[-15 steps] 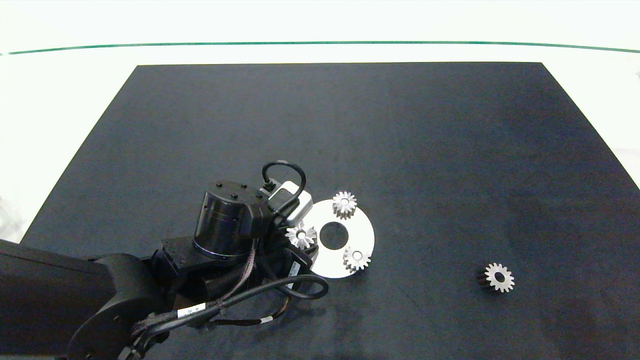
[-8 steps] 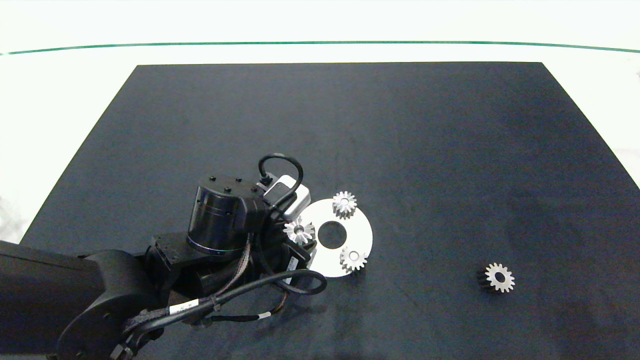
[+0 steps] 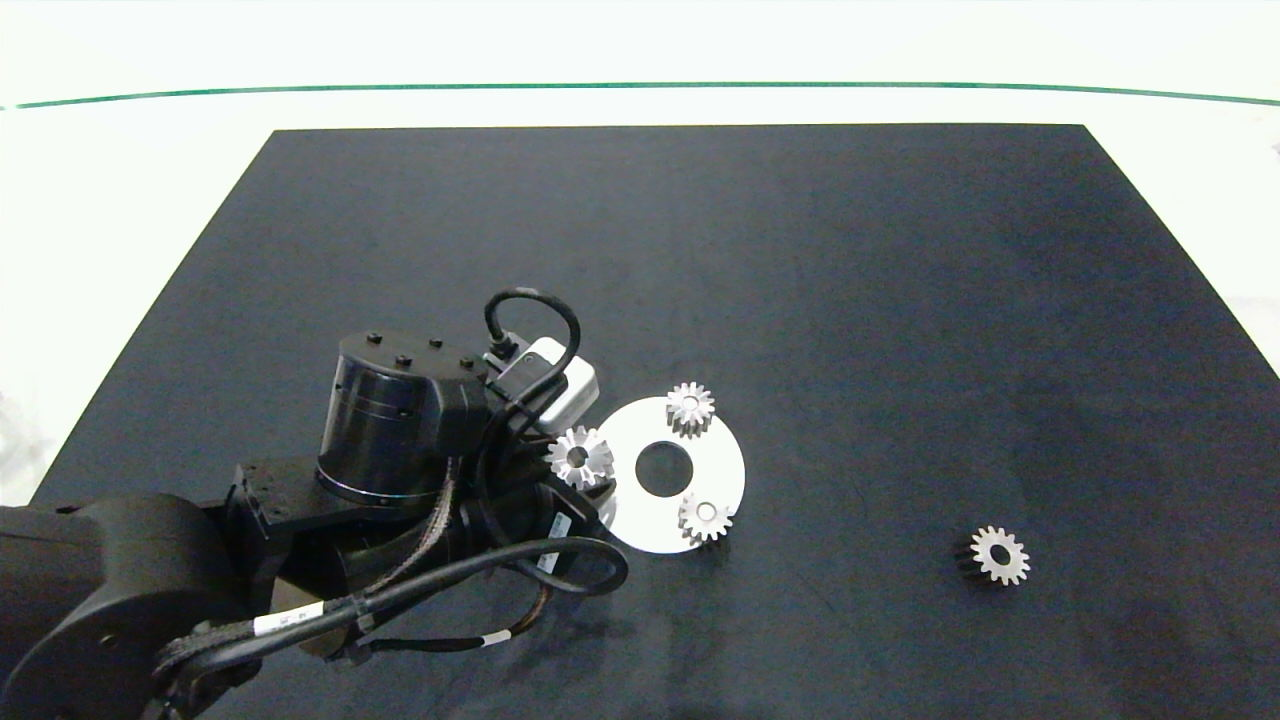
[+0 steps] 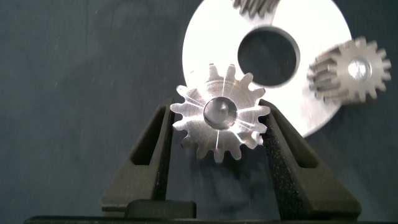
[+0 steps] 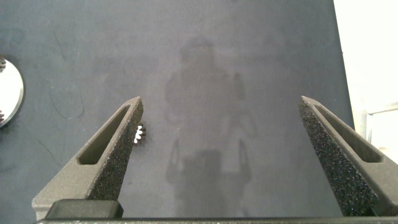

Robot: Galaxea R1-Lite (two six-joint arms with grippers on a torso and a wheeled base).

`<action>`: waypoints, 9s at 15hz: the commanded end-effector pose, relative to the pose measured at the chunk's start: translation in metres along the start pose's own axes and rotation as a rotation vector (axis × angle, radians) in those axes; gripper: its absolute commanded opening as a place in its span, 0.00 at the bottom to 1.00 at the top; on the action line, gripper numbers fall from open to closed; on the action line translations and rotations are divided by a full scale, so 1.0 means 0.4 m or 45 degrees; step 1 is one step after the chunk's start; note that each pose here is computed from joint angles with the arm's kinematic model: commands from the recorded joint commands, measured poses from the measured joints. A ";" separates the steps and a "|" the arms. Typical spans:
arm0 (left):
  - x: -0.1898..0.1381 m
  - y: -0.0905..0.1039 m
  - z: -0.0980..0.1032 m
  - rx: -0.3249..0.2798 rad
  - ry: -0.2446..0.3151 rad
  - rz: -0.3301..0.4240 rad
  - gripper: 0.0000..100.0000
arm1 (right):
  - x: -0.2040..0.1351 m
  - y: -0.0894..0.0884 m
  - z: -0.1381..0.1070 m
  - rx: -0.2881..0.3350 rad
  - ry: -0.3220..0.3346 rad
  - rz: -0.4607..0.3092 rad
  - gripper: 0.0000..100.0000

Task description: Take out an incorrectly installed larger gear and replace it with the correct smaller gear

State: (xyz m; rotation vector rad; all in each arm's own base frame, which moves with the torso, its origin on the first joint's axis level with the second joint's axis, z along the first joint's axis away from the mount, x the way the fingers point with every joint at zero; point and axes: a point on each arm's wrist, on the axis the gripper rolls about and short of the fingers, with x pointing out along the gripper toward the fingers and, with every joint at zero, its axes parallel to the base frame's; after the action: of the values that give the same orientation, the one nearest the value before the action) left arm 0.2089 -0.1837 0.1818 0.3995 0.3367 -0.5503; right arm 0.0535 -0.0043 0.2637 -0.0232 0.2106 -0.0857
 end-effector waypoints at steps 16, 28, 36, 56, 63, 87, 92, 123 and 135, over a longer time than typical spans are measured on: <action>-0.008 0.191 -0.081 -0.120 0.182 0.286 0.25 | -0.006 0.000 0.000 -0.001 -0.011 0.000 1.00; -0.060 0.209 -0.060 -0.146 0.088 0.270 1.00 | 0.013 0.002 -0.026 0.006 0.065 0.008 1.00; -0.277 0.209 -0.027 -0.161 -0.119 0.317 1.00 | 0.064 0.027 -0.069 -0.128 0.353 0.204 1.00; -0.551 0.164 -0.073 -0.151 -0.281 0.365 1.00 | 0.323 0.196 -0.152 -0.571 0.602 0.495 1.00; -0.566 0.161 -0.077 -0.151 -0.303 0.372 1.00 | 0.369 0.227 -0.184 -0.595 0.575 0.475 1.00; -0.587 0.154 -0.087 -0.154 -0.313 0.362 1.00 | 0.383 0.237 -0.196 -0.495 0.611 0.457 0.55; -0.591 0.153 -0.091 -0.151 -0.300 0.364 1.00 | 0.384 0.239 -0.195 -0.498 0.611 0.460 0.45; -0.632 0.140 -0.118 -0.152 -0.305 0.380 1.00 | 0.344 0.463 0.076 -0.544 0.281 0.785 0.22; -0.648 0.136 -0.124 -0.155 -0.335 0.389 1.00 | 0.360 0.722 0.068 -0.685 0.342 0.980 0.22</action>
State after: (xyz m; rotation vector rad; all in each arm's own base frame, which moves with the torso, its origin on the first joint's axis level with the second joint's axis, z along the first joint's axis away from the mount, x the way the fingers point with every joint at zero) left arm 0.0225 -0.0063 0.2599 0.2506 0.0539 -0.2766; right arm 0.2179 0.2559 0.2615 -0.4433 0.4733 0.7327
